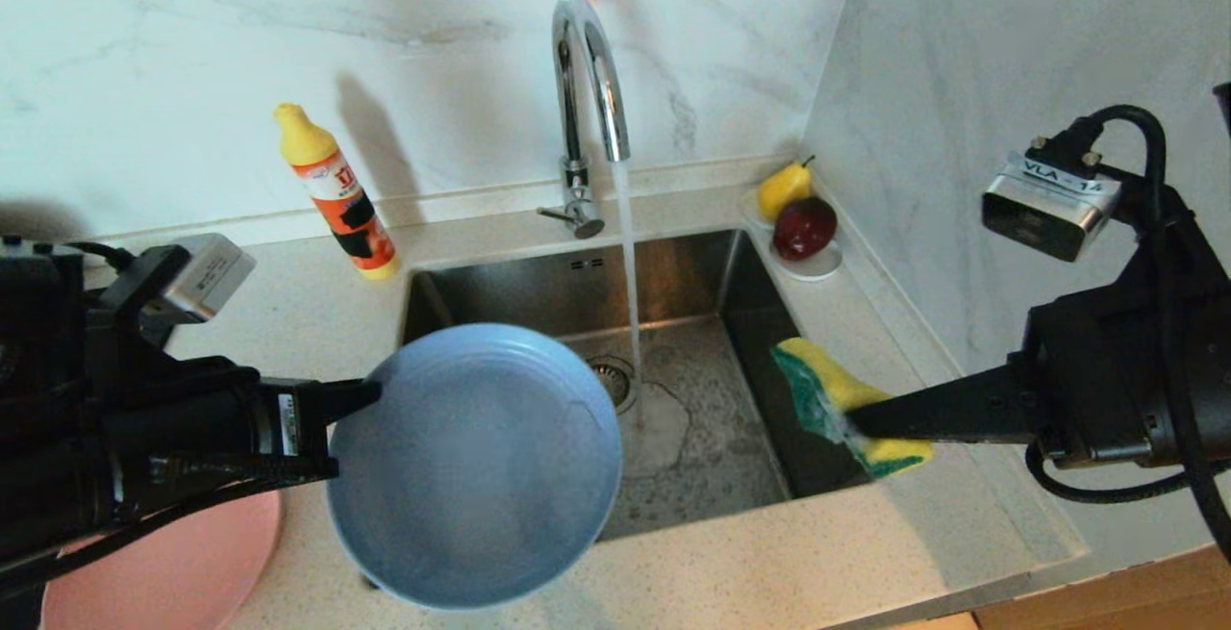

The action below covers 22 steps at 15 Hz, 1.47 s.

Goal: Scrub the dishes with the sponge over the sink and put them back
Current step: Wipe the plate

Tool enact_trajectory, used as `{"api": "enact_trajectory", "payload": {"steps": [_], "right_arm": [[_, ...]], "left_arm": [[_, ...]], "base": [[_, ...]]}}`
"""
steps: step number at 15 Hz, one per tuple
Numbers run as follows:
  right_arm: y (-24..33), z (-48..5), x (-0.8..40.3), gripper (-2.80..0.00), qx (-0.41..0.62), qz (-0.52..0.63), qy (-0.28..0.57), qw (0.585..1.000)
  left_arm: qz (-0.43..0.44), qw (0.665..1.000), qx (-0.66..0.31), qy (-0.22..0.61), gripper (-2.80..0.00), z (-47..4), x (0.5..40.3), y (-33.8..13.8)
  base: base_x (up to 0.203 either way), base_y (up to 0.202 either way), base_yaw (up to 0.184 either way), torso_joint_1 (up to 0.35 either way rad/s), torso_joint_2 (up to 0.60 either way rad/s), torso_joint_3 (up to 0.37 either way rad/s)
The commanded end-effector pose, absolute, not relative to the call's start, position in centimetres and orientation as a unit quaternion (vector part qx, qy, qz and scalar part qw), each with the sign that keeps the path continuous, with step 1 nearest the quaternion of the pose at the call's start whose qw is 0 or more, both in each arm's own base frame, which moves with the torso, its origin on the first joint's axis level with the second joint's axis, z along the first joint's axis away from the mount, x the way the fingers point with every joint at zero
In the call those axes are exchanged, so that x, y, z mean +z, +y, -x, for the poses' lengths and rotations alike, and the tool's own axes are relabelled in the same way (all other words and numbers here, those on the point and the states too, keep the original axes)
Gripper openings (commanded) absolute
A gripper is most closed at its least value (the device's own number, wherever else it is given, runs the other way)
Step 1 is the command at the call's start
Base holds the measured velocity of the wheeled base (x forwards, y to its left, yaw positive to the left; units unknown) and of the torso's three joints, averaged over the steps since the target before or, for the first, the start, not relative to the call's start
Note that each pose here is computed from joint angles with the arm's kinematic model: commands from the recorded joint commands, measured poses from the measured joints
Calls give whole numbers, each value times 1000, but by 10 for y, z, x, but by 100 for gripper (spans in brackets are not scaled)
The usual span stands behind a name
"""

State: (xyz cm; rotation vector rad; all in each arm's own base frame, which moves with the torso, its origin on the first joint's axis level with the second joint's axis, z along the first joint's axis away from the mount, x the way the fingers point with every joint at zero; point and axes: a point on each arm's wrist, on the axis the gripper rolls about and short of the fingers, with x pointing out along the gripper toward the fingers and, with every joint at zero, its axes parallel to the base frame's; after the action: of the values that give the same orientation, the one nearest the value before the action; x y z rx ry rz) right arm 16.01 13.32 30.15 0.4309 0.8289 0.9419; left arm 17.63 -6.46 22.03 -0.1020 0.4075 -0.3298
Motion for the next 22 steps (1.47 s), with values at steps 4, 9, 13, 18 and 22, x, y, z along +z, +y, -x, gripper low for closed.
{"api": "enact_trajectory", "payload": {"steps": [4,9,13,18,22], "right_arm": [[171,-174,301,-280,462,-181,417,762],[205,-182,293,-280,473,-161,448,741],[223,-188,291,-280,478,-153,452,738],[247,-195,269,-280,470,-134,480,728],[264,-188,272,-280,487,-121,486,716]], "left_arm": [[14,971,-213,111,-280,-172,211,-77],[-1,965,-252,71,-280,-174,215,-94],[-18,962,-261,72,-280,-180,210,-102],[-33,965,-257,43,-280,-195,210,-111],[-39,967,-251,36,-280,-201,208,-113]], "base": [[0,0,0,0,0,0],[0,0,0,0,0,0],[0,0,0,0,0,0],[0,0,0,0,0,0],[0,0,0,0,0,0]]}}
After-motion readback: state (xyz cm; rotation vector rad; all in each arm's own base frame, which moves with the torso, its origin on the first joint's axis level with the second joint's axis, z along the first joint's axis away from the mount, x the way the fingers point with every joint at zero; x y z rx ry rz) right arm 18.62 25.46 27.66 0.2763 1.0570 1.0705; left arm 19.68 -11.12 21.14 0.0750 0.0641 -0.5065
